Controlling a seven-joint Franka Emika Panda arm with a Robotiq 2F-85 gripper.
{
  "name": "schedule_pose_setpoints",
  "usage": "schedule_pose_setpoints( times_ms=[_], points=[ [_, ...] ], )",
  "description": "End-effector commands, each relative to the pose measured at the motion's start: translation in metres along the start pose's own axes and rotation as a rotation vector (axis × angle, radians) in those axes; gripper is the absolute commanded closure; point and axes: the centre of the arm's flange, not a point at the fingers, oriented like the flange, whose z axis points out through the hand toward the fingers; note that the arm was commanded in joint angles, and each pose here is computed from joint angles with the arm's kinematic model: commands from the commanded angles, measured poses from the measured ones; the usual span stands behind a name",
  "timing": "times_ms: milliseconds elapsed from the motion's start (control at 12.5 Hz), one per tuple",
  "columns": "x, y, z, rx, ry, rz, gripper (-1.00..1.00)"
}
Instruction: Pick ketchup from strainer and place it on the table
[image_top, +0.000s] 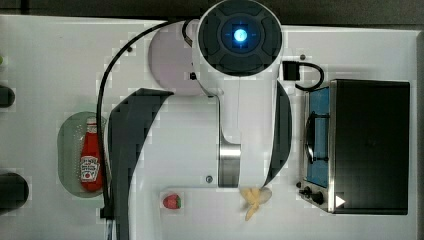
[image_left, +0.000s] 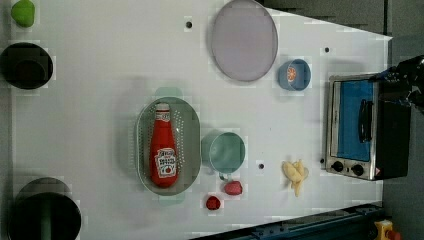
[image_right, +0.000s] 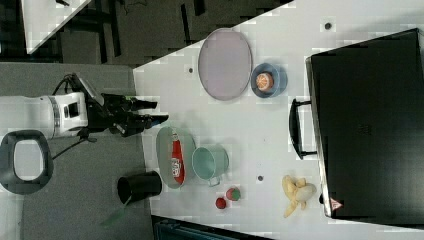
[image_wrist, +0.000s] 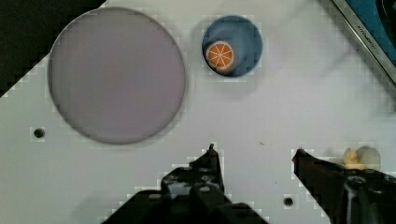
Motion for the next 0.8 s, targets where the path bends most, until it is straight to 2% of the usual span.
schedule_pose_setpoints(
  times_ms=[80,240,800],
  points=[
    [-0.067,0.060,-0.054,-0.003,-0.038,0.057,-0.59],
    [-0.082,0.038,-0.048,-0.019,-0.040,0.007,-1.00],
    [-0.194,-0.083,-0.005,-0.064,-0.020,-0.307,-1.00]
  ],
)
